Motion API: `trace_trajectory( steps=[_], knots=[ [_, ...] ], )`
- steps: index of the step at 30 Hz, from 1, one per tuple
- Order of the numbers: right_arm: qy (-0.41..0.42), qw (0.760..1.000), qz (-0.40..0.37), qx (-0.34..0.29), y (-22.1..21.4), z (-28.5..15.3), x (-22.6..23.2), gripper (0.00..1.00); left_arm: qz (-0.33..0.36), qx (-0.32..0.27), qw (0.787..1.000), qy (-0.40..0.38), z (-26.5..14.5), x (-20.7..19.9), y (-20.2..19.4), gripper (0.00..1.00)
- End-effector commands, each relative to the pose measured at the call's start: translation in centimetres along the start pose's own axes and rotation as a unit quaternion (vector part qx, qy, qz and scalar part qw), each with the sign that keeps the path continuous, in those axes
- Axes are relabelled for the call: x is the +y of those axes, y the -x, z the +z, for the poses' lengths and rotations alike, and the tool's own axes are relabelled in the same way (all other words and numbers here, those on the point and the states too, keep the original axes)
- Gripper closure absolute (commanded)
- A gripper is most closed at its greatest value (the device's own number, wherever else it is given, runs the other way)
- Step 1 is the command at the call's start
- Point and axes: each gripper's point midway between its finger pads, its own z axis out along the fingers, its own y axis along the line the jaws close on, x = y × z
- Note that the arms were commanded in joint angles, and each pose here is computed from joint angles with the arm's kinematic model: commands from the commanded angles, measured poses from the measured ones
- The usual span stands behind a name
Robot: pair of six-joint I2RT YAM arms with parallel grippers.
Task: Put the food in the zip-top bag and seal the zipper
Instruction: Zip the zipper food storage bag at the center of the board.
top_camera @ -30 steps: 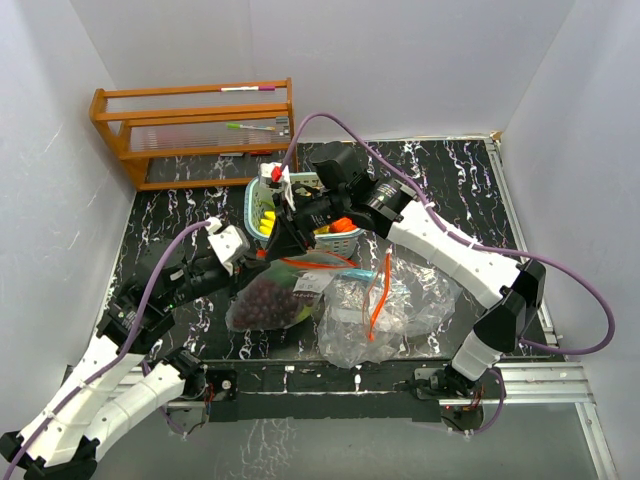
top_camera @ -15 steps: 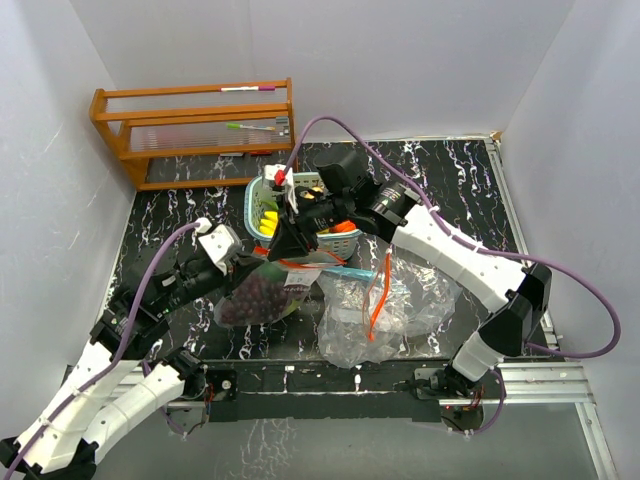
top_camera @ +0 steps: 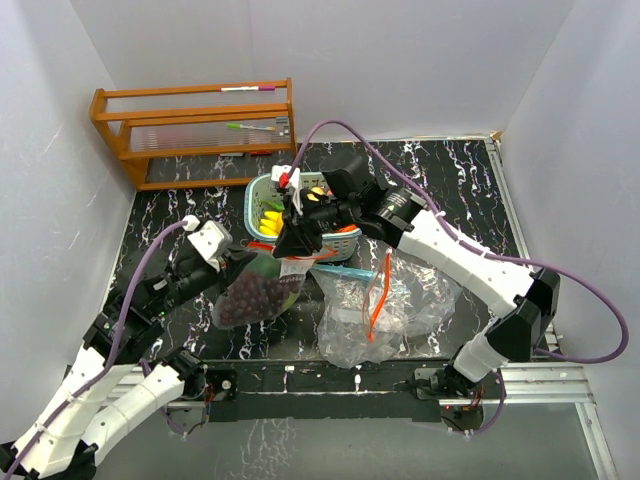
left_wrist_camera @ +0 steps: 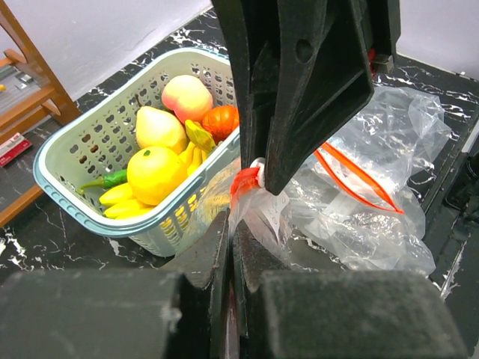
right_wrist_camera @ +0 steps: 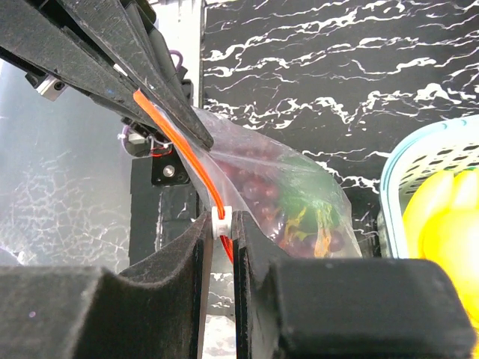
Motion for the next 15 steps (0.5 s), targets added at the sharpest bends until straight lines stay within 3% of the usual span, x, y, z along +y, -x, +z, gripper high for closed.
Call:
trace_trajectory(
  steps=[1, 15],
  knots=[
    [-0.059, 0.998, -0.027, -0.027, 1.8, -2.1, -1.0, 0.83, 0.020, -0.093, 0.995, 0.033, -2.0, 0.9, 6.0, 1.00],
    [-0.102, 0.995, -0.015, -0.009, -0.5, -3.0, -2.6, 0.83, 0.018, -0.126, 0.985, 0.117, -4.7, 3.5, 9.3, 1.00]
  ],
)
